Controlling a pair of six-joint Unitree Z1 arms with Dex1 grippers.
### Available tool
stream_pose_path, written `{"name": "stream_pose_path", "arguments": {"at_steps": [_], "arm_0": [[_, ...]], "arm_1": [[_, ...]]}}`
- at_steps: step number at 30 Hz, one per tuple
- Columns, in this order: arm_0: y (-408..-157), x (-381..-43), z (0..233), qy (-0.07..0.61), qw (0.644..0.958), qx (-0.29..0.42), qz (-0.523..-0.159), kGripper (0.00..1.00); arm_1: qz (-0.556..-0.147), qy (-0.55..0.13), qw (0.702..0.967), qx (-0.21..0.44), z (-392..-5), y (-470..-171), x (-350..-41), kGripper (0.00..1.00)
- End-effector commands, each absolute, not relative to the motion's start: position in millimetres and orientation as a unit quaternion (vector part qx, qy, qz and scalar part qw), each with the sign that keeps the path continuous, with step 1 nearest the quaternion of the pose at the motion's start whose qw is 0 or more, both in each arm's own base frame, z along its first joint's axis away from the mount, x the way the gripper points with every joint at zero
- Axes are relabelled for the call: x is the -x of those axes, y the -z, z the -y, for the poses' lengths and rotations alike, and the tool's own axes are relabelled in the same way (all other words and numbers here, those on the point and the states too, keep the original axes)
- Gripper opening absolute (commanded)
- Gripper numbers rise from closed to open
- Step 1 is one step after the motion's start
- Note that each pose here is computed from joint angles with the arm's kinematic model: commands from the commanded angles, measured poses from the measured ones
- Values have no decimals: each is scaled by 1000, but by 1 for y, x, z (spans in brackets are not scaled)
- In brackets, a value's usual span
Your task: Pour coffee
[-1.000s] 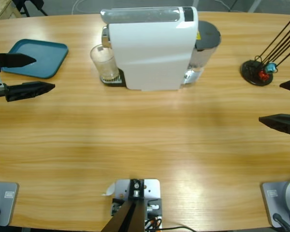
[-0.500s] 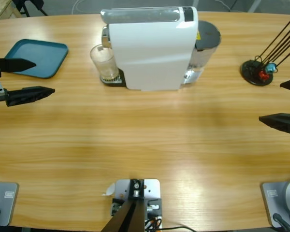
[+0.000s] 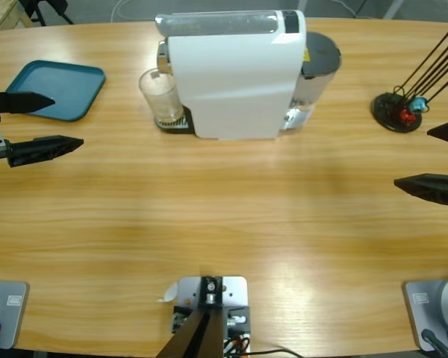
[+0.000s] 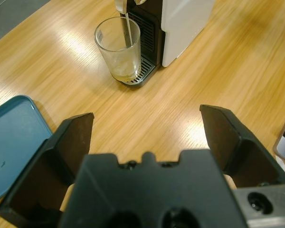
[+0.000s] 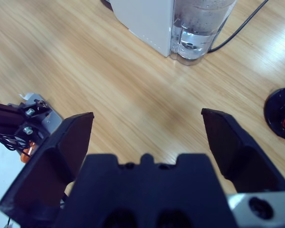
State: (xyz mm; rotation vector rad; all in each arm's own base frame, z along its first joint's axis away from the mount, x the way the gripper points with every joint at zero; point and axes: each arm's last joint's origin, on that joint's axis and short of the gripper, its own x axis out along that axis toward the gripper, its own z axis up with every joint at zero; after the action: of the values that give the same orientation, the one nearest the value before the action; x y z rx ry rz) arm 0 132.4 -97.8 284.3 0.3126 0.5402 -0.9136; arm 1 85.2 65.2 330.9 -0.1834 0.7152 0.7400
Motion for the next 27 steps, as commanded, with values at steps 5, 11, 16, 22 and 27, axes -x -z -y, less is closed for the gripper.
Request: {"name": "stream_pose_path", "arguments": {"at_steps": [5,11,16,22,27], "arm_0": [[-278,-123,93,428,851,-149,-265,968],[-277,-124,93,428,851,-149,-266,968],[-282,-121,91,428,856,-145,-251,968],[-283,-123,95,444,855,-145,-224,968],[-282,-138,97,487,834,-165,-201,968]], "arm_1": [[-351,-336,869,95,-65,-324,-89,1000],[-349,-336,870,94,-64,-325,-88,1000],[-347,-336,871,94,-63,-325,-87,1000],[-354,-334,868,98,-65,-325,-91,1000],[-363,-333,864,101,-68,-324,-95,1000]]}}
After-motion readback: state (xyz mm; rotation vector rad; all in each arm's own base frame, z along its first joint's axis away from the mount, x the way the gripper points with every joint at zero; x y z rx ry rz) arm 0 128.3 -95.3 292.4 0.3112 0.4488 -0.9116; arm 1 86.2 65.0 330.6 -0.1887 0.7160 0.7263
